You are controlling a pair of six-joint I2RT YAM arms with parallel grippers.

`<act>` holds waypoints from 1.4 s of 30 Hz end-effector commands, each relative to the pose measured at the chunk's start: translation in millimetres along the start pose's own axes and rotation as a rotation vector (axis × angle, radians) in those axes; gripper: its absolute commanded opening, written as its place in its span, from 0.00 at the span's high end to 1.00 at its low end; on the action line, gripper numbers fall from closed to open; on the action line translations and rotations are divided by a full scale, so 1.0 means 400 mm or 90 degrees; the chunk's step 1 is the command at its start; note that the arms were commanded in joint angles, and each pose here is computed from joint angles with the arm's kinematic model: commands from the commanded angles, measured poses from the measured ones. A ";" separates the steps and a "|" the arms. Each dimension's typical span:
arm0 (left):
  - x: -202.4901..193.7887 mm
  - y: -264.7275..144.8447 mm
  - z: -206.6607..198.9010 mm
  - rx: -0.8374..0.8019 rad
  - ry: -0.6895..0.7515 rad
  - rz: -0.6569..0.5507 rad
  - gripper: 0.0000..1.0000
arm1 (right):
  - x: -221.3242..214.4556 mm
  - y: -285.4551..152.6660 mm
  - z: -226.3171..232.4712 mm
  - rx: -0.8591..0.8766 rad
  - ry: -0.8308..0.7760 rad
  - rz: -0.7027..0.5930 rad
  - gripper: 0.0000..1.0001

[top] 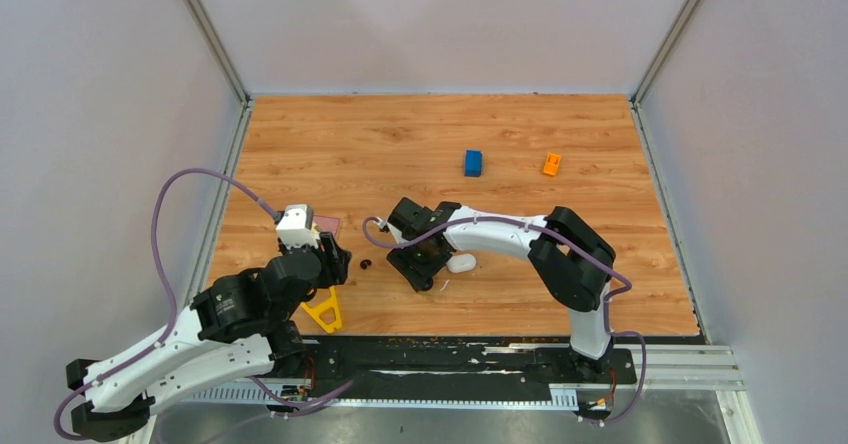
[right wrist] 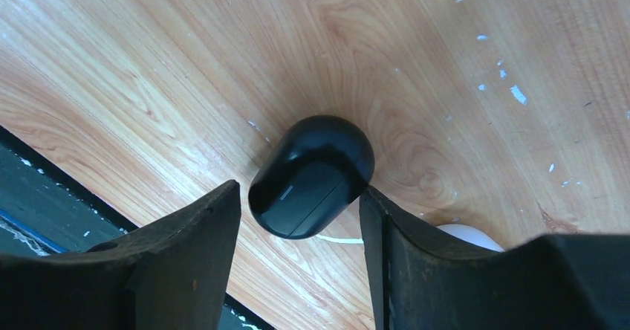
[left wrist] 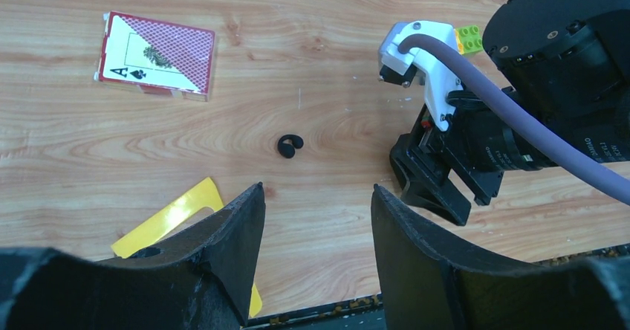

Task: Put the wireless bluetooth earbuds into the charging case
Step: Pick up the charging case at the center of the board.

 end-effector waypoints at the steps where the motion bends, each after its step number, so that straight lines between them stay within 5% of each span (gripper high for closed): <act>1: 0.010 0.006 -0.017 -0.016 -0.010 -0.014 0.38 | 0.025 -0.024 0.007 -0.003 -0.032 -0.040 0.42; 11: 0.006 0.004 -0.023 -0.026 -0.013 -0.006 0.38 | 0.034 0.003 -0.009 -0.029 -0.047 -0.038 0.42; 12: 0.005 0.004 -0.023 -0.026 -0.013 -0.006 0.38 | 0.034 0.005 -0.010 -0.031 -0.051 -0.037 0.46; 16: 0.003 0.004 -0.024 -0.032 -0.019 -0.008 0.38 | 0.035 -0.013 -0.015 -0.035 -0.087 -0.041 0.88; 23: -0.008 0.035 -0.069 -0.063 0.010 0.000 0.35 | 0.014 -0.156 0.002 0.001 -0.219 -0.103 0.94; 31: -0.041 0.075 -0.256 -0.299 -0.015 0.003 0.31 | -0.039 -0.291 -0.004 0.003 -0.423 -0.159 0.97; 35: -0.050 0.063 -0.331 -0.403 -0.028 0.022 0.30 | -0.061 -0.315 -0.013 -0.005 -0.462 -0.156 1.00; 42: -0.087 0.104 -0.381 -0.410 -0.054 0.070 0.33 | -0.054 -0.340 0.028 0.050 -0.468 -0.180 0.99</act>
Point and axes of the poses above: each gripper's point midway between its finger pads, its own y axis out along the fingers, its own z axis along the line the jaws close on, x = y × z, the point moved 3 cm from there along -y, back along the fingers
